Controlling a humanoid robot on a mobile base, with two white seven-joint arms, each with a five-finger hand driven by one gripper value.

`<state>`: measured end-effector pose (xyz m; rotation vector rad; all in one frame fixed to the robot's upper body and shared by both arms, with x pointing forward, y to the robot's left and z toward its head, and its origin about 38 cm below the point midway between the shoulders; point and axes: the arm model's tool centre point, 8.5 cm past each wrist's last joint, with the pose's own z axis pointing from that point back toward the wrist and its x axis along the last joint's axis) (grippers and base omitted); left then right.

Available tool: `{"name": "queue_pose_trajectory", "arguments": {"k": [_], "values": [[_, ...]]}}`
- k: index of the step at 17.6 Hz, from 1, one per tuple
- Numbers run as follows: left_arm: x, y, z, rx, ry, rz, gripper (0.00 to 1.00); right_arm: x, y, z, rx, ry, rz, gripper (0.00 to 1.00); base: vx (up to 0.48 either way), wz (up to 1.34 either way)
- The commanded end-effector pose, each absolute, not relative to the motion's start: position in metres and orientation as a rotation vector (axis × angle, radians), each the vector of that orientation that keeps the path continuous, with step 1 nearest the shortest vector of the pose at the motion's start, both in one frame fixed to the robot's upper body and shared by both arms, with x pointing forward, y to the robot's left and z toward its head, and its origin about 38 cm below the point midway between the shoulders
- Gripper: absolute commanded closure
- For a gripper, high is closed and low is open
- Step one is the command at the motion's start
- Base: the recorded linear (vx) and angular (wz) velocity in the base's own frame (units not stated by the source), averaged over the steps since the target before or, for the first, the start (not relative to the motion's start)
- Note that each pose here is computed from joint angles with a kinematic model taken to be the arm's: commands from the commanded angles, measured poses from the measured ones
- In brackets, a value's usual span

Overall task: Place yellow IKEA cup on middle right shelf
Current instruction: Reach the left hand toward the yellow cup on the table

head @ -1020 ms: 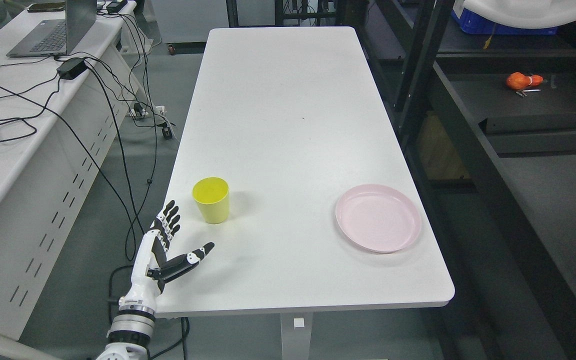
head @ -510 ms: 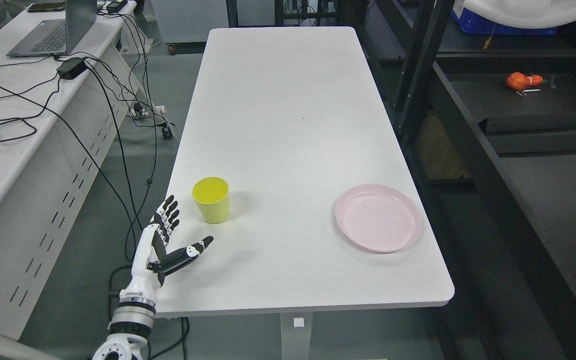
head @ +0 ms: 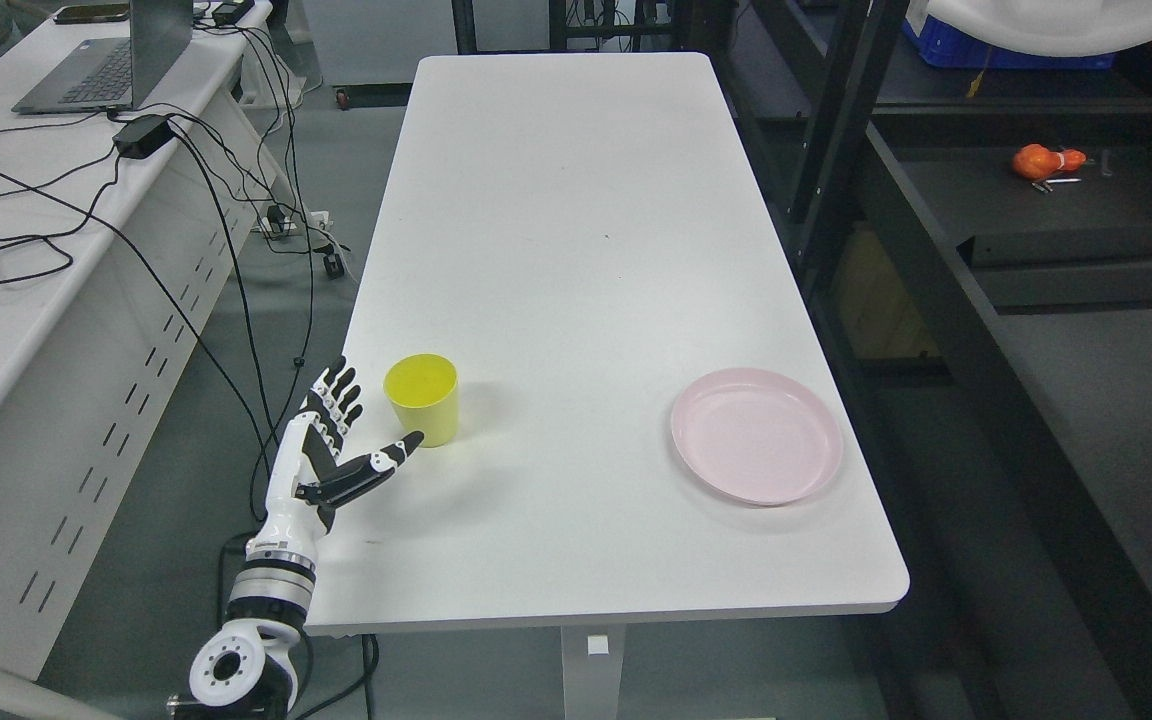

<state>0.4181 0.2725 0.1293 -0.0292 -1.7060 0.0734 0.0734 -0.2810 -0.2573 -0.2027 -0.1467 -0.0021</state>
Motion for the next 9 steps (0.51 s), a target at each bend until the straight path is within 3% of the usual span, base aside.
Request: {"name": "queue_pose_trajectory", "arguments": {"k": [1,9], "values": [[0.443,0.285,0.102,-0.084,-1.611,0.132,0.01,0.064,-0.291,-0.257,-0.216,-0.132,-0.008,0.01,0.0,0.0],[0.457,0.285,0.089,-0.145,-1.562,0.198,0.01,0.064,-0.291,-0.257,-0.216,-0.132,-0.008,0.01,0.0,0.0]]}}
